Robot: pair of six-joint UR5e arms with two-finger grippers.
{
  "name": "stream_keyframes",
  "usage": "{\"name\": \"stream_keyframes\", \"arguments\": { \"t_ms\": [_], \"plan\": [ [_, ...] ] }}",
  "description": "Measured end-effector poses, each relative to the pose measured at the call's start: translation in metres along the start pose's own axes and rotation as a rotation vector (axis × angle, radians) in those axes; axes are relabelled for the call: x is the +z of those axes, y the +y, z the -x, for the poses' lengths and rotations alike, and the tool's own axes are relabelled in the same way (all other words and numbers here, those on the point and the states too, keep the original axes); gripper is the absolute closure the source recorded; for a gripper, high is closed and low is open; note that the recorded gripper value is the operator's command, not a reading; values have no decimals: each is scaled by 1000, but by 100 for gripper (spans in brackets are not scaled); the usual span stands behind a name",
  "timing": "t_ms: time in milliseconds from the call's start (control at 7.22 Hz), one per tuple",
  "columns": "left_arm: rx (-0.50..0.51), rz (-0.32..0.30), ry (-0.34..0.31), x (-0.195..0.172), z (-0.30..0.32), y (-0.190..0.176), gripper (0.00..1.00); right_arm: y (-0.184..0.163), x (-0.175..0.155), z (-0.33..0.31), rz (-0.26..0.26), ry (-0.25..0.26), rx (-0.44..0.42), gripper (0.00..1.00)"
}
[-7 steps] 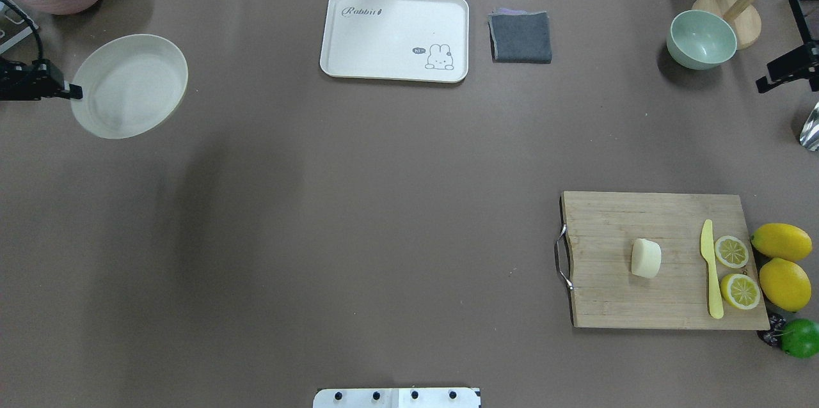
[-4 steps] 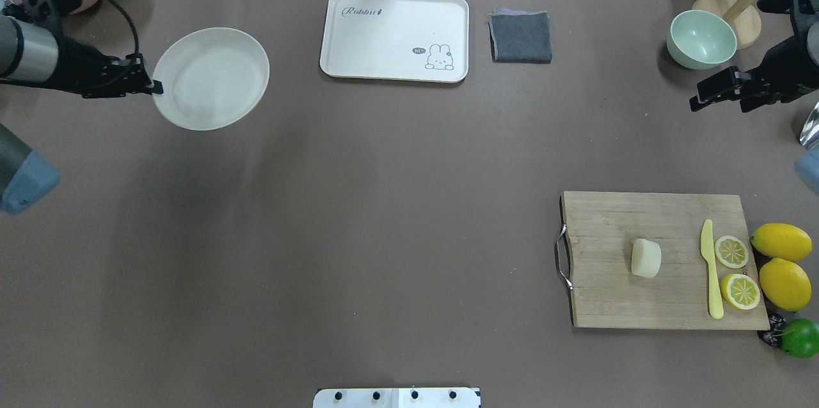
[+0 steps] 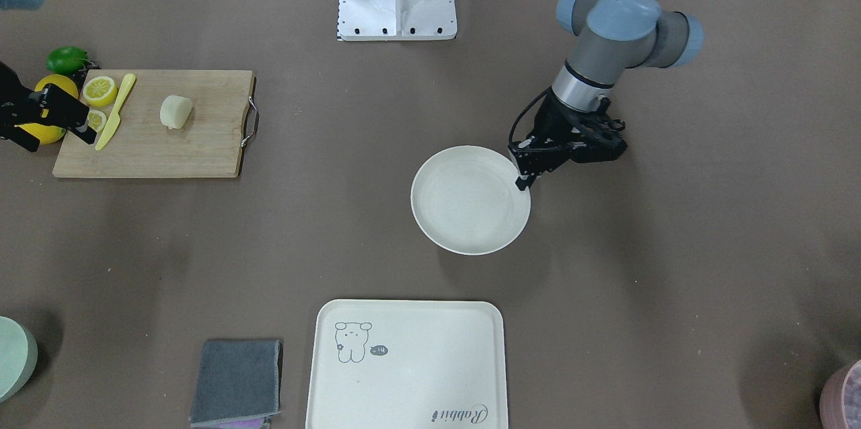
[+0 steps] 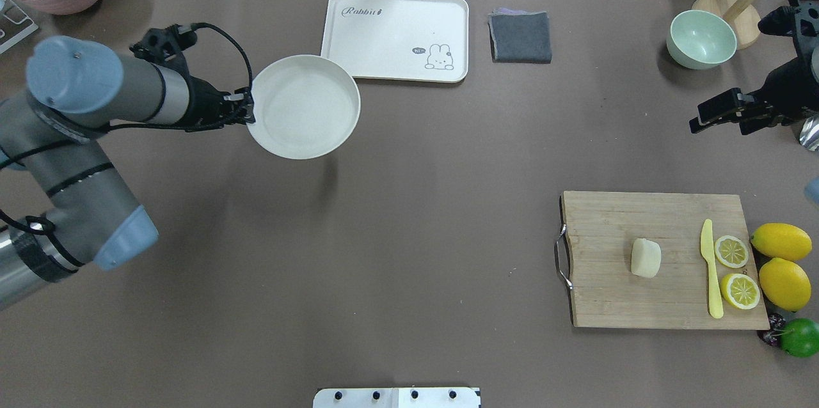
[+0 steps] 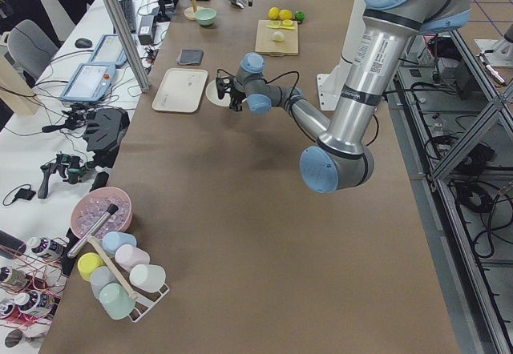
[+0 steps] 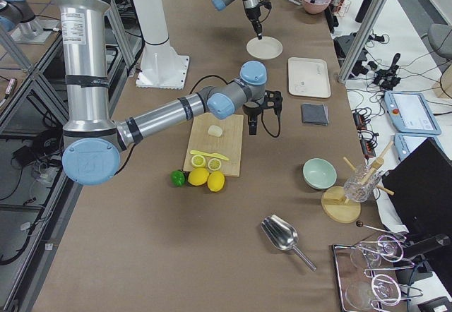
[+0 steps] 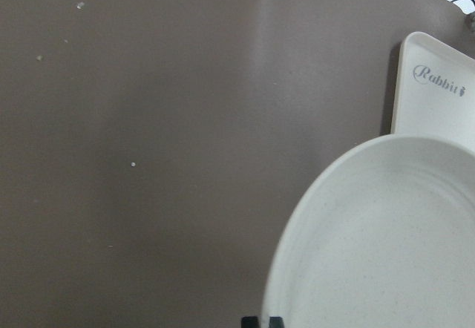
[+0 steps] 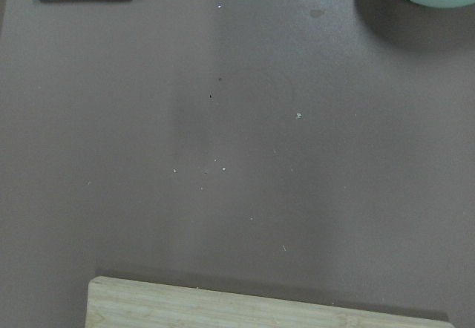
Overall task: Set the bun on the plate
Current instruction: 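Lift the plate with the left gripper toward table center while right arm approaches board, then lower the plate at center and release it while right gripper descends to bun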
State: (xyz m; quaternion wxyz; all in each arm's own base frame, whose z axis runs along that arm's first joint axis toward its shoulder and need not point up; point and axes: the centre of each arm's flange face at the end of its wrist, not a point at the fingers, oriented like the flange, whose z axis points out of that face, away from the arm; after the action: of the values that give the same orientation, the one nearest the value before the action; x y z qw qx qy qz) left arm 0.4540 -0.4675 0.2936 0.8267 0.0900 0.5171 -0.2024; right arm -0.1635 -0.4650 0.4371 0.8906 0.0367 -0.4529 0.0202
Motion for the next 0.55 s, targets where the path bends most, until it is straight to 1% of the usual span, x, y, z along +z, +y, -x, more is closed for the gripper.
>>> {"name": "stream_keyframes", "arguments": {
  "t_ms": [277, 415, 554],
  "plan": [
    [-16, -17, -32, 15, -58, 67, 100, 13, 0, 11, 0, -3, 64, 0],
    [-4, -18, -43, 22, -68, 95, 100, 19, 3, 20, 3, 0, 80, 0],
    [4, -17, -58, 30, -68, 109, 100, 26, 10, 30, 12, 2, 90, 0]
  ]
}}
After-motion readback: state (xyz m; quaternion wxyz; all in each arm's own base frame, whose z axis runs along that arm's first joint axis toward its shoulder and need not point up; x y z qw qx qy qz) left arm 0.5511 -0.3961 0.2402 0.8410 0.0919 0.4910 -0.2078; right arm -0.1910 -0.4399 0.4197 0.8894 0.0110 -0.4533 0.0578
